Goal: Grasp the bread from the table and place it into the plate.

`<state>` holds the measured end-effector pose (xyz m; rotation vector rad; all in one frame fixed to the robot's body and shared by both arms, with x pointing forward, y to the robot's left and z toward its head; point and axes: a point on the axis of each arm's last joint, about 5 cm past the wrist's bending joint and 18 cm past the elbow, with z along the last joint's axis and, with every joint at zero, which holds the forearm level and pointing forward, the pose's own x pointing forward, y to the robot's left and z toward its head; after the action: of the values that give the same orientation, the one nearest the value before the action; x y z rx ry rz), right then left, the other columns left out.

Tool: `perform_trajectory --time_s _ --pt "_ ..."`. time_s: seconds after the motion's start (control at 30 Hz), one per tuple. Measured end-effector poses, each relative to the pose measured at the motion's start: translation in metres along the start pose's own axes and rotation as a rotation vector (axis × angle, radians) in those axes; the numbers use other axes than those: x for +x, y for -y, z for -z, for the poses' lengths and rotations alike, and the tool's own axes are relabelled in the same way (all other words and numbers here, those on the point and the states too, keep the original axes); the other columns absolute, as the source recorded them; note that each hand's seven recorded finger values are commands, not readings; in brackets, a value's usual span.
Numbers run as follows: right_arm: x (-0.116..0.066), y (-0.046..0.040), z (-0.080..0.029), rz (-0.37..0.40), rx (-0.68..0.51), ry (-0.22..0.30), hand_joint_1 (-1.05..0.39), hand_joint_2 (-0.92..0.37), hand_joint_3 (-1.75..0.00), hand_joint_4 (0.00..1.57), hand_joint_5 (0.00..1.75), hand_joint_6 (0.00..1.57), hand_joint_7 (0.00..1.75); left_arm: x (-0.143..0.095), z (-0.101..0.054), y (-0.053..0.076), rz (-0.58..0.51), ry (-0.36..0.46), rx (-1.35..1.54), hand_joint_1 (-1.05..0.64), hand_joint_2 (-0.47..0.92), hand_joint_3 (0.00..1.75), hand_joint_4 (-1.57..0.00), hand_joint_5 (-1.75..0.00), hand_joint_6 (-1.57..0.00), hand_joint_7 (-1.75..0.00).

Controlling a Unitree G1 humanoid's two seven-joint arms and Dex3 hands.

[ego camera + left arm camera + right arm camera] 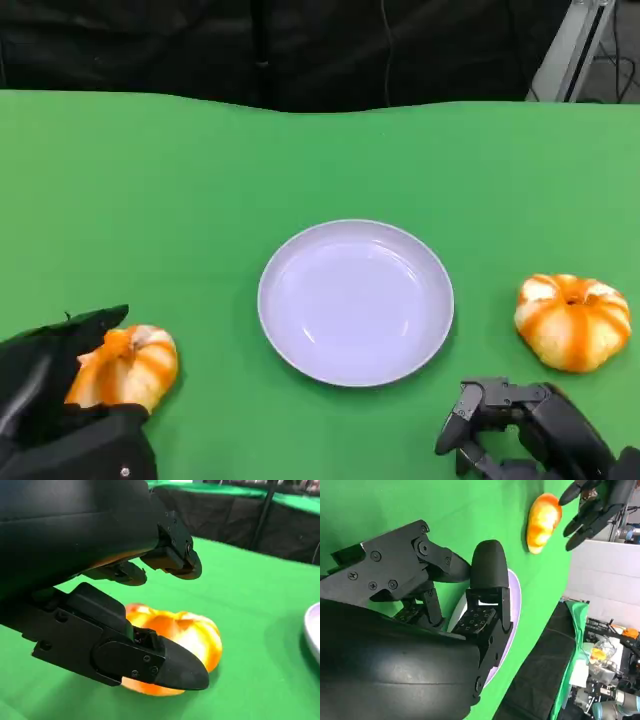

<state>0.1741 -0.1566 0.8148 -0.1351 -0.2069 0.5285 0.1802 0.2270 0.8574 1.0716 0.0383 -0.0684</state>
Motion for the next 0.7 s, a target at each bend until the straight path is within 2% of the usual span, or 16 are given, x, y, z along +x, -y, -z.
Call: perform_trajectory --time_s 0.27,0.7 --pt "0.000 0.0002 0.000 0.003 -0.004 0.003 -0.14 -0.67 -0.86 0.81 1.46 0.84 1.14 0.016 0.002 0.011 0.097 -0.017 0.019 -1.03 0.92 0.22 -0.46 0.00 -0.50 -0.01" --pt "-0.001 -0.0001 0.000 0.010 -0.005 0.004 -0.14 -0.68 -0.84 0.81 1.47 0.84 1.13 0.036 0.000 0.015 0.189 -0.027 0.073 -1.02 0.92 0.20 -0.50 -0.02 -0.50 -0.01"
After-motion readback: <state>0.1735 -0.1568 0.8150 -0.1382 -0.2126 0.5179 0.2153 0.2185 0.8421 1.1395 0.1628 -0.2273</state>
